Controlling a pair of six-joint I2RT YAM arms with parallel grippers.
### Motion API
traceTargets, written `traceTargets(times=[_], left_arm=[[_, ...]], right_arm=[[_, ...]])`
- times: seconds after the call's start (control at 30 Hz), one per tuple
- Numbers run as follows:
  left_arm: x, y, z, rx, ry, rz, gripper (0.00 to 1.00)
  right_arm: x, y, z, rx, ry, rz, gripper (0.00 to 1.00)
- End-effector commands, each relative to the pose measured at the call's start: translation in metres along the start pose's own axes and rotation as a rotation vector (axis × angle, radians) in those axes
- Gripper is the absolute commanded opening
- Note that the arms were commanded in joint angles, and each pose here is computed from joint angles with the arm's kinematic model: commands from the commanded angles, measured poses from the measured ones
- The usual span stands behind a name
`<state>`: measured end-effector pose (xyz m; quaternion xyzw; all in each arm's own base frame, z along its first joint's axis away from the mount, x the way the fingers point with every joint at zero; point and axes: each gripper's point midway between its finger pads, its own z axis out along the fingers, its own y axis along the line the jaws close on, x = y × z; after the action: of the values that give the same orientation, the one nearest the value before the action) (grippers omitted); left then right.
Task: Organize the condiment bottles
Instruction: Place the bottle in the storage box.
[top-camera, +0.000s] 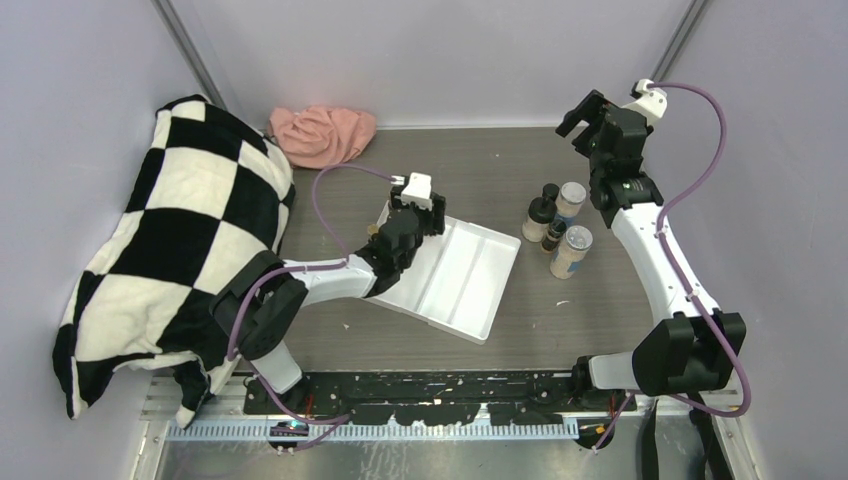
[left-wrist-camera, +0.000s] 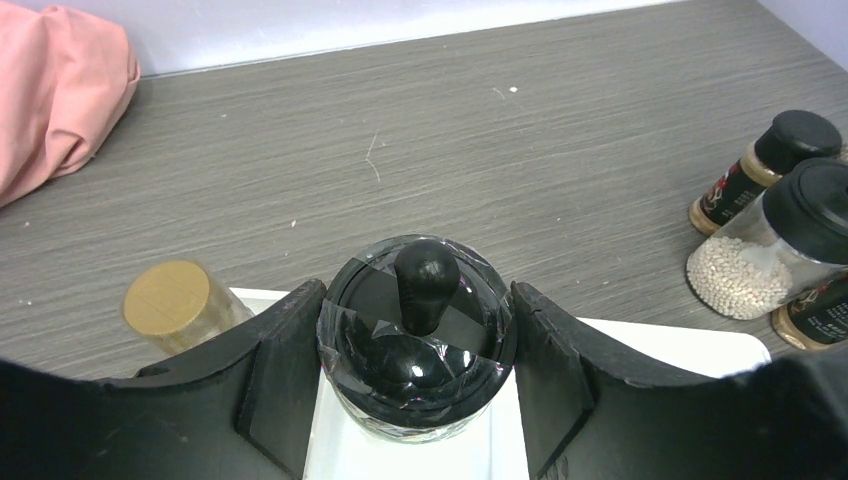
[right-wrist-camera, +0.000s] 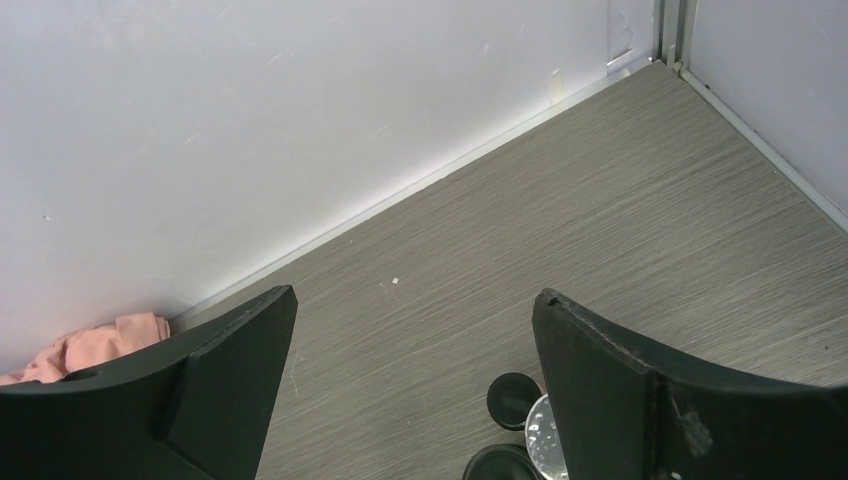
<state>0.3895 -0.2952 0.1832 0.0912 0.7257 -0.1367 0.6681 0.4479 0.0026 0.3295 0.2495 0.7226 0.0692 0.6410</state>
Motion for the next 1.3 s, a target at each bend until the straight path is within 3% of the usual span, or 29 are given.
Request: traceTargets(times=[0.0,1.27], left_arm=[[-0.035,-0.004,0.003,-0.022,-0.136,-0.095,0.00],[0.009,-0.004,0.016,-0.047,-0.120,-0.064,0.00]], right_arm=[[-0.012,0.006,0.001,-0.009,-0.051,-0.004,0.94],[0.006,0.003,0.016,0.003,-0.028,-0.025,0.93]])
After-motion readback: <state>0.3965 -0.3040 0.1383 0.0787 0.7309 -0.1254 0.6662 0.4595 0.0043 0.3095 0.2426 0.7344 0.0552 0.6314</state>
